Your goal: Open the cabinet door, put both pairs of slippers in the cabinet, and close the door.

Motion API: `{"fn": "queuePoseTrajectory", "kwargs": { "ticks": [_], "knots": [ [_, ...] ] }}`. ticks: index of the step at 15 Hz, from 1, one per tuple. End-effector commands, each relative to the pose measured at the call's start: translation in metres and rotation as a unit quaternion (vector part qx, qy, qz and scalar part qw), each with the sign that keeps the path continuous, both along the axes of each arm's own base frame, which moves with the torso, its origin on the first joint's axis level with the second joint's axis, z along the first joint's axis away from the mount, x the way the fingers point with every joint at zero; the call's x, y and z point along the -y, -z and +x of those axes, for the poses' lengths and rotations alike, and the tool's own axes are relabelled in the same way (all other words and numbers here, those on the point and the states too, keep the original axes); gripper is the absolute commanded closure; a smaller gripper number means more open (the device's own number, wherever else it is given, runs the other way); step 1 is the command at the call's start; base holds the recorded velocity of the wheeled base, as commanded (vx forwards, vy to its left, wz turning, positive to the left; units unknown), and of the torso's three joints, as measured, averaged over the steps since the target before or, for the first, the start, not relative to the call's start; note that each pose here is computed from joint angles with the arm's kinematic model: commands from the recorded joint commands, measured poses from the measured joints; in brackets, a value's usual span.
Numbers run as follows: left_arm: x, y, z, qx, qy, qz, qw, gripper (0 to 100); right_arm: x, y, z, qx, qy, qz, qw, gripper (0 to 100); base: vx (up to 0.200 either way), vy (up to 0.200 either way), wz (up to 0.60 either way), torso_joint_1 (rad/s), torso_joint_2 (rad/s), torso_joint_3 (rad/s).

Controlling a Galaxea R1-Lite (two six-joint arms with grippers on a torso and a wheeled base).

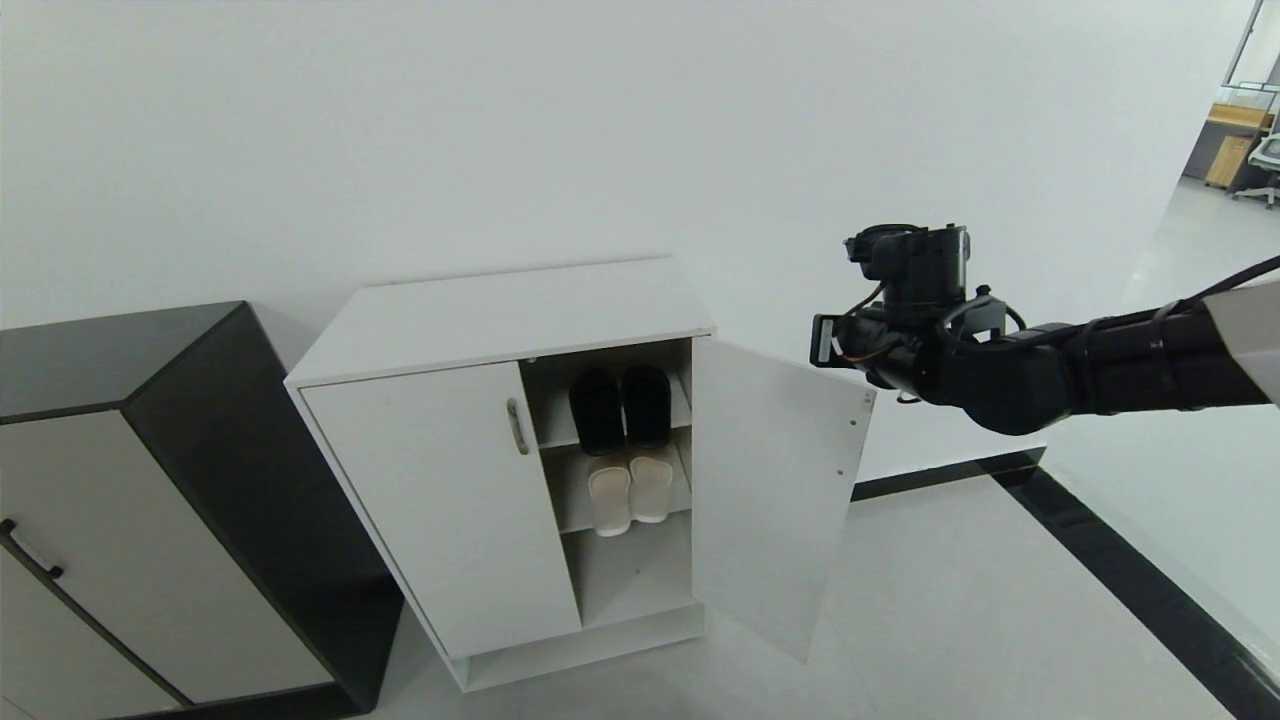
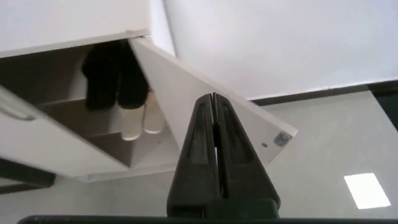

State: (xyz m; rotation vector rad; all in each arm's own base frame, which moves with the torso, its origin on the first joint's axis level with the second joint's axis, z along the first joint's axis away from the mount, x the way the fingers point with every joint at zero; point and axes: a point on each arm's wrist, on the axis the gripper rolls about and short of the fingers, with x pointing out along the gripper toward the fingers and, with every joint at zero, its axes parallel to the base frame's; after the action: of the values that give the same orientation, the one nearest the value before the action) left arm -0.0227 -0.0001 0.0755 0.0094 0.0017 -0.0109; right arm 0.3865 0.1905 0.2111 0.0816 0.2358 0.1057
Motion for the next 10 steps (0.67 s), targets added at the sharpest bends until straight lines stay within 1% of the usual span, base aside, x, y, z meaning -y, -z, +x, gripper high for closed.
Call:
{"fn": "queuePoseTrajectory", "kwargs": {
  "ticks": [1,6,10],
  "knots": [
    [0.0,0.0,0.0,0.0,0.0,0.0,1.0,100,0.004,0.024,0.019,-0.018,0.013,-0.009,1.0,100,0.0,0.0,0.0,0.0,0.0,0.0],
    [0.0,0.0,0.0,0.0,0.0,0.0,1.0,100,0.015,0.046,0.042,-0.024,0.034,-0.011,0.999,100,0.0,0.0,0.0,0.0,0.0,0.0],
    [0.0,0.0,0.0,0.0,0.0,0.0,1.0,100,0.023,0.056,0.051,-0.023,0.045,-0.011,0.999,100,0.0,0.0,0.0,0.0,0.0,0.0]
  ]
}}
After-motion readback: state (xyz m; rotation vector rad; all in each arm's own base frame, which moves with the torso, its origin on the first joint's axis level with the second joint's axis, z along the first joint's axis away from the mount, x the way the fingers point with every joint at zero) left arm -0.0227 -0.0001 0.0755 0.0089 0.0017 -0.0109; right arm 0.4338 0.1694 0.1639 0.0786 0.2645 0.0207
